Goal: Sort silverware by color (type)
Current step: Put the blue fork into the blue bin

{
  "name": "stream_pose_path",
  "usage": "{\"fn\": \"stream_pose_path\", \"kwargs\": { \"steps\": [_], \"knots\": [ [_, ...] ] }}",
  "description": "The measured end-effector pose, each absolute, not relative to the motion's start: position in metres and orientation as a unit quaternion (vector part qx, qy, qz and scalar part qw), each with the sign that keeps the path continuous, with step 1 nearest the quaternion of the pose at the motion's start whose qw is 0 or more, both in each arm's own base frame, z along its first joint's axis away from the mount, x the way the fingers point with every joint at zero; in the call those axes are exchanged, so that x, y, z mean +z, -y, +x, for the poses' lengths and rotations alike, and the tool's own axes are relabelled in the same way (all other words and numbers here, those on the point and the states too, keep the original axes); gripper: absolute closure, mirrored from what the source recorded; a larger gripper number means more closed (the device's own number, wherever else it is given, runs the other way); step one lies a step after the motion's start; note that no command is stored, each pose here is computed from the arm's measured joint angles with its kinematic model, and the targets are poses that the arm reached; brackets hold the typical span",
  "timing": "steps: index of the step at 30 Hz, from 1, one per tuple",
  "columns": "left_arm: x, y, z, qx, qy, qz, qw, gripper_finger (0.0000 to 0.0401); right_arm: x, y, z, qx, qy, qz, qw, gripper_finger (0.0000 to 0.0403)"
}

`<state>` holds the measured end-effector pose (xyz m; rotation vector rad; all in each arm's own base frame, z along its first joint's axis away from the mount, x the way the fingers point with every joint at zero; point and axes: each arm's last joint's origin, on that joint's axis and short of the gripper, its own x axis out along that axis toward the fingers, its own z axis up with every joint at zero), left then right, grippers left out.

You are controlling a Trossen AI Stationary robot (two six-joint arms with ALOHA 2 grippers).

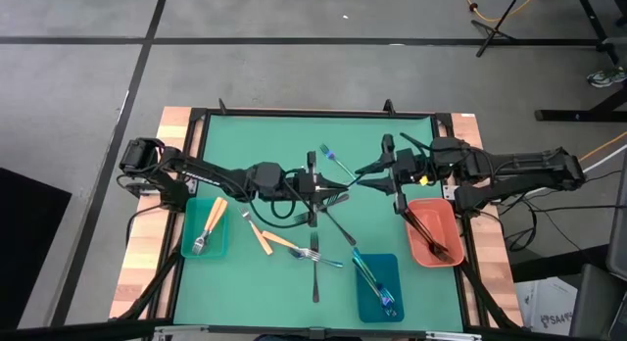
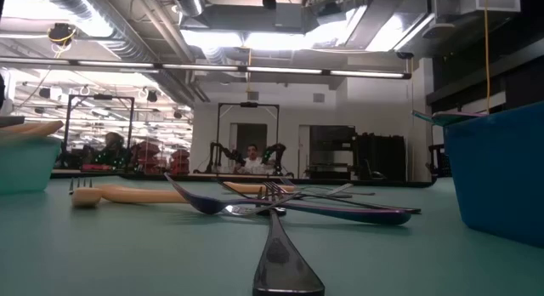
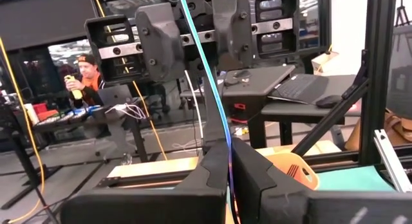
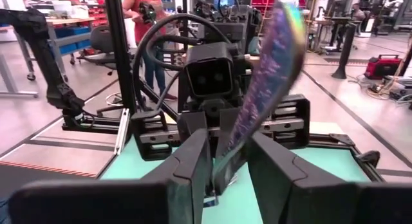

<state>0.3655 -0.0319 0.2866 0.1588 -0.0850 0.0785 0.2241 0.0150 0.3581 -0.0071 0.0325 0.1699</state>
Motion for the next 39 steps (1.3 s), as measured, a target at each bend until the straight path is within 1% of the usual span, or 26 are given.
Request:
{"fn": "stream_pose_path", "kwargs": {
  "steps": [13, 16, 21, 23, 27, 30, 39],
  "knots": [
    [0.2861, 0.032, 0.3655, 0.039, 0.039, 0.091, 0.994, 0.0399, 0.3583, -0.0153, 0.2241, 0.088, -0.015, -0.004, 0.996, 0.0305],
    [0.2861, 0.032, 0.3655, 0.039, 0.039, 0.091, 0.994, 0.0399, 0.3584, -0.0153, 0.224, 0.088, -0.015, -0.004, 0.996, 0.0325],
    [0.2861, 0.0321, 0.3655, 0.039, 0.039, 0.091, 0.994, 0.0399, 0.3584, -0.0153, 0.224, 0.088, -0.015, -0.004, 0.996, 0.0382],
    [0.2858, 0.0319, 0.3656, 0.039, 0.037, 0.093, 0.994, 0.0399, 0.3584, -0.0153, 0.224, 0.089, -0.015, -0.004, 0.996, 0.0396],
    [0.2847, 0.0315, 0.3654, 0.05, 0.029, 0.094, 0.994, 0.0399, 0.3582, -0.0153, 0.2241, 0.088, -0.015, -0.004, 0.996, 0.0393],
    [0.2846, 0.0311, 0.3653, 0.054, 0.028, 0.094, 0.994, 0.0399, 0.3582, -0.0152, 0.2241, 0.088, -0.015, -0.004, 0.996, 0.04],
    [0.2844, 0.031, 0.3654, 0.056, 0.026, 0.093, 0.994, 0.0398, 0.3581, -0.0152, 0.2242, 0.088, -0.016, -0.002, 0.996, 0.0401]
  ]
}}
